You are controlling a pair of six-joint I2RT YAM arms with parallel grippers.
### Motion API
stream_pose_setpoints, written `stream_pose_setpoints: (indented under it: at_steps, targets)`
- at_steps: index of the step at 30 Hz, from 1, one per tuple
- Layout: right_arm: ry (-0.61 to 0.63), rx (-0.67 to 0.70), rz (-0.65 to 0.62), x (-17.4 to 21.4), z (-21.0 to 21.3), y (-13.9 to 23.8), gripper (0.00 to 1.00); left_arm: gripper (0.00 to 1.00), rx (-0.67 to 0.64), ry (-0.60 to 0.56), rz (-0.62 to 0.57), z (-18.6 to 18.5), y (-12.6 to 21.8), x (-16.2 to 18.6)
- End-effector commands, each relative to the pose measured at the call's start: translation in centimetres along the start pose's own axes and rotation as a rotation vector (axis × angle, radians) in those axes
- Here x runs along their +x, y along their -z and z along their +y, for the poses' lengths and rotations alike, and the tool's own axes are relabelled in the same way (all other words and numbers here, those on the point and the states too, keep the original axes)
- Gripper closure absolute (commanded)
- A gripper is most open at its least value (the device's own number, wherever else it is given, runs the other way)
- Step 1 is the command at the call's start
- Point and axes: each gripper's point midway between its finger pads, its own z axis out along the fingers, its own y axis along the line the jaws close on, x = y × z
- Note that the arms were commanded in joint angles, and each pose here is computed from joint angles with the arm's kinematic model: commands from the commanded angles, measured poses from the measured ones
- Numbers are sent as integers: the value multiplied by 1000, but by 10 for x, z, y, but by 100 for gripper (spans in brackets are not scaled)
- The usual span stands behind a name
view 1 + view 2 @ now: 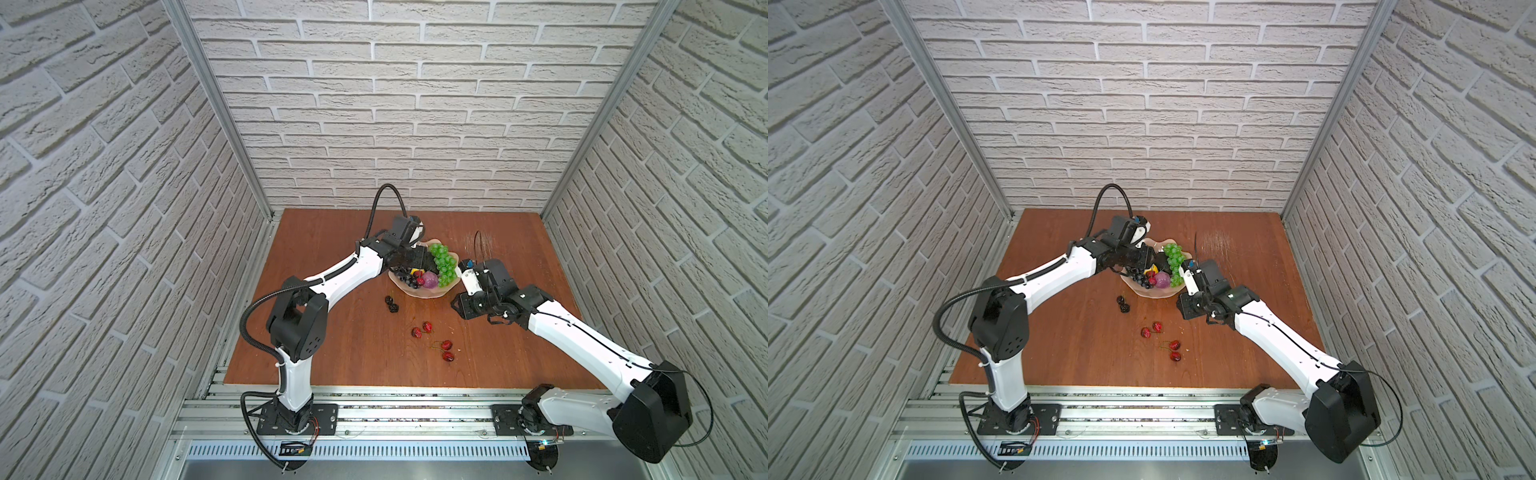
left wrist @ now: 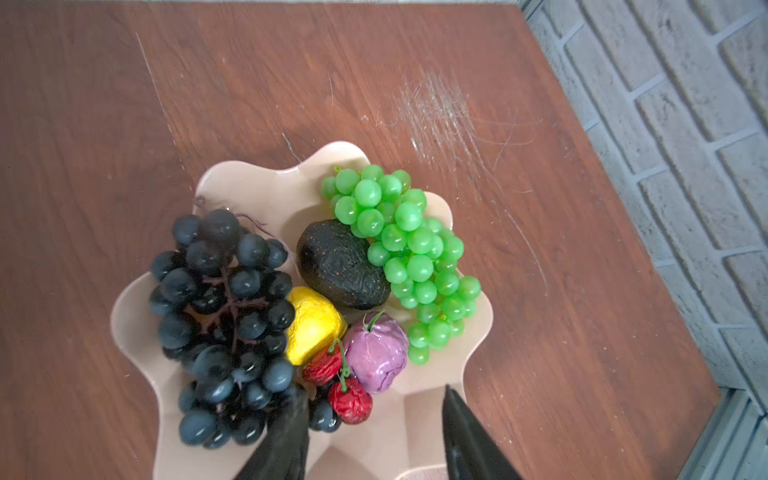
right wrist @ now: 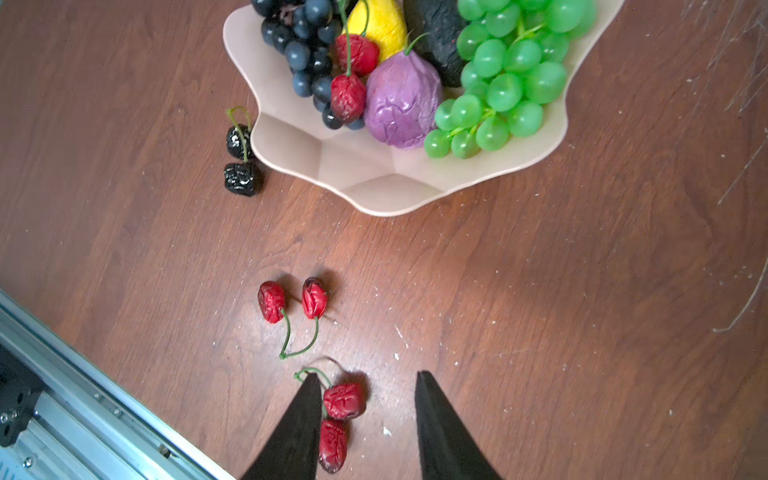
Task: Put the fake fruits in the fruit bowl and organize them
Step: 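Release the red cherries into the bowl while the right gripper lowers over cherries, then grasp a red cherry pair by its stems with the right gripper while the left withdraws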
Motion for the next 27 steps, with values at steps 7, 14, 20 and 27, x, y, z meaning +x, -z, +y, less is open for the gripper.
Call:
stream_pose_setpoints:
  at_steps: [7,14,20,27]
  targets:
    - [266,69,224,50,40,-20,57,43,-74,128,31,43,45,46]
    - [455,122,316,65,58,-42,54,42,-143,205,-2,75,75,70]
    - [546,160,393,82,70,-63,49,39,-181,236,-20,93,94,78]
    - [568,232,441,91,59,-74,48,38,-206,265,-29,106,101,83]
